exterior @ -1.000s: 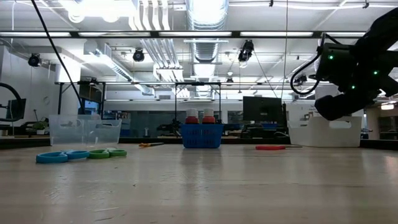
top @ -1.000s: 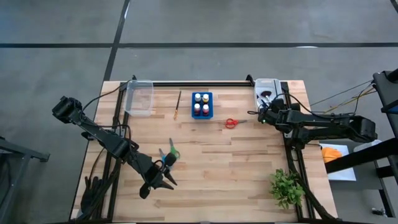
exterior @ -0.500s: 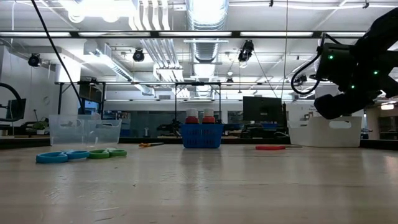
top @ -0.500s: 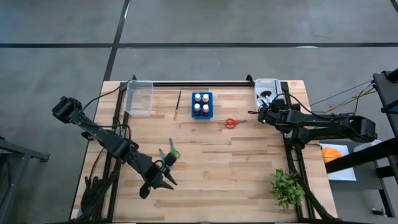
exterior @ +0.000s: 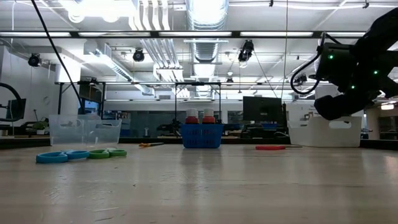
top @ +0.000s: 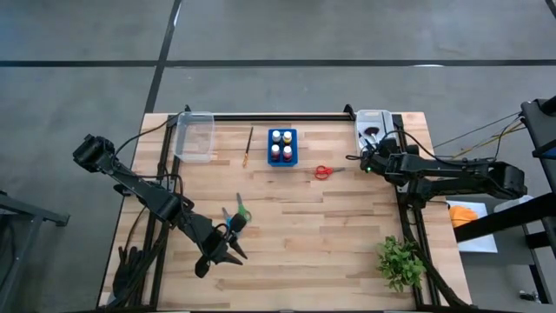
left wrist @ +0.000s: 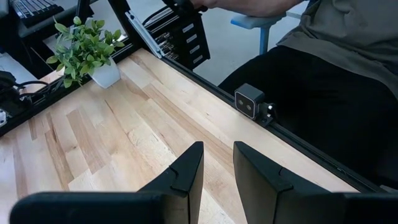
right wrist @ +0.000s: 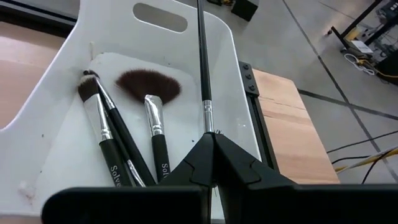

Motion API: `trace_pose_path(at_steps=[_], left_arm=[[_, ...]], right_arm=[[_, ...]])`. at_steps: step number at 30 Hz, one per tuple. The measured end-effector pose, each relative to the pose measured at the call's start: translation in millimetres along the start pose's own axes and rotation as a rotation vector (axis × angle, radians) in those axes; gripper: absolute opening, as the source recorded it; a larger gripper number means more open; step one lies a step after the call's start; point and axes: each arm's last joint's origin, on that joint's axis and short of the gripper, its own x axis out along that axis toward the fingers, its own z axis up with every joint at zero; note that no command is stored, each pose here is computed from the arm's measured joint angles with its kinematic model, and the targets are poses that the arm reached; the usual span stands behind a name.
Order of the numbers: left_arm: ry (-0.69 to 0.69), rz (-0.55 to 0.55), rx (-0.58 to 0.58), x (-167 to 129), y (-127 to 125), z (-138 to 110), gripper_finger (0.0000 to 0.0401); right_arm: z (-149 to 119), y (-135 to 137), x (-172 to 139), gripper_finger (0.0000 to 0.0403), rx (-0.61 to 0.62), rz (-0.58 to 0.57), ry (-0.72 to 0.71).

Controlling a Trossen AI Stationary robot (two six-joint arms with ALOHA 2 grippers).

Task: Pick & Place Paint Supplies
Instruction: Put the black brow brush into the white bin

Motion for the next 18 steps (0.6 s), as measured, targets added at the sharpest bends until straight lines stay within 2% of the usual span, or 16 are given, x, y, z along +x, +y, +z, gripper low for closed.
trace_pose_path(at_steps=[13,18], left_arm=[[0.000,0.000,0.000,0.0,0.1,0.0,0.0095],[0.000,0.000,0.000,0.0,0.1,0.0,0.0095]], right_arm=[[1.1,1.7,-1.7,0.0009,-0.005,0.004,-0.031],[1.8,1.3,-1.8,0.0009,0.028,-0.012,-0.053]])
